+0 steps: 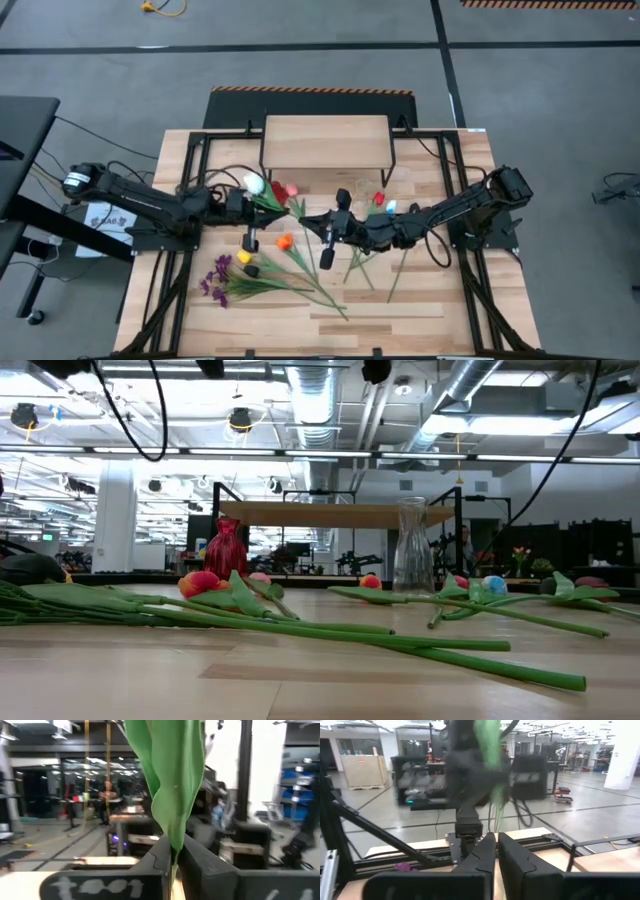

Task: Pick and place flowers into a vace then onto a shelf
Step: Put the left white flower into the red flower vase

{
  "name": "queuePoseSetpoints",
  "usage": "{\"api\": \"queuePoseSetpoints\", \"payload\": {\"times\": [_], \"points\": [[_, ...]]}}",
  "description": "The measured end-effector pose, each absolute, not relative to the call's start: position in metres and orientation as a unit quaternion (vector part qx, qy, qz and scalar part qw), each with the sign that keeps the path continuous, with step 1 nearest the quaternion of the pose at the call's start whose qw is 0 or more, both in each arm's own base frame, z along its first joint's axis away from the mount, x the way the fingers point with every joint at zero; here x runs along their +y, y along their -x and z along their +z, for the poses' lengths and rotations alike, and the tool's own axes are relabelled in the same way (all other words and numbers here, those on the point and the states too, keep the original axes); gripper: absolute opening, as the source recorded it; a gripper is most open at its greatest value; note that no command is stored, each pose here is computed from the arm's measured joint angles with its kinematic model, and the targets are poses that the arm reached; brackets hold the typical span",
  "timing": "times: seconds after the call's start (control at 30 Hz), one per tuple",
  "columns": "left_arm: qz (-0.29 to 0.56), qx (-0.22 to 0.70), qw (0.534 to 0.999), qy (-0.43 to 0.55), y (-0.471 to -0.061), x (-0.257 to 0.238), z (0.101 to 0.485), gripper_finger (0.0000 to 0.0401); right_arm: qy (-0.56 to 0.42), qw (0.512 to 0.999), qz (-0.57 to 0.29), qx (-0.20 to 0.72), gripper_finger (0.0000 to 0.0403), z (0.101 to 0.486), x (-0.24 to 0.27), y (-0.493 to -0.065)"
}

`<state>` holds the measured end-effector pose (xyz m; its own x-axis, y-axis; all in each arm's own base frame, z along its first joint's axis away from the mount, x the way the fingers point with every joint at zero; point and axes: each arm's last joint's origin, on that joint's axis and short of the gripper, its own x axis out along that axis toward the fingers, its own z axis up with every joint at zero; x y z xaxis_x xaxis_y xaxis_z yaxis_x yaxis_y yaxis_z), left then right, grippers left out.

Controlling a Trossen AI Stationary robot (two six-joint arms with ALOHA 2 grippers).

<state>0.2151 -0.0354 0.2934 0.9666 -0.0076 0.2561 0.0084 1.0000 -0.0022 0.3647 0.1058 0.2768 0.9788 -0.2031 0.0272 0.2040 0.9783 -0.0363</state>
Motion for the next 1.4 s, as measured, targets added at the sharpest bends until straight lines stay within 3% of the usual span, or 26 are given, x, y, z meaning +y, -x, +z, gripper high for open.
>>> {"api": "queuePoseSetpoints", "payload": {"times": [0.23,0.53,0.9,1.4], "points": [[0.029,-0.095,0.995,-0.021,-0.19,-0.029,0.301,0.0001,0.019,0.994,-0.102,-0.012,0.0091,0.277,0.106,-0.365],[0.179,0.004,0.98,-0.092,-0.168,-0.016,0.293,0.0001,0.011,0.995,-0.097,0.025,0.0147,0.269,0.108,-0.364],[0.269,0.085,0.953,-0.106,-0.164,0.002,0.279,0.0001,0.004,0.995,-0.098,0.036,0.0143,0.266,0.108,-0.364],[0.266,0.108,0.955,-0.067,-0.165,0.021,0.273,0.0,0.003,0.995,-0.098,0.036,0.0133,0.266,0.108,-0.364]]}}
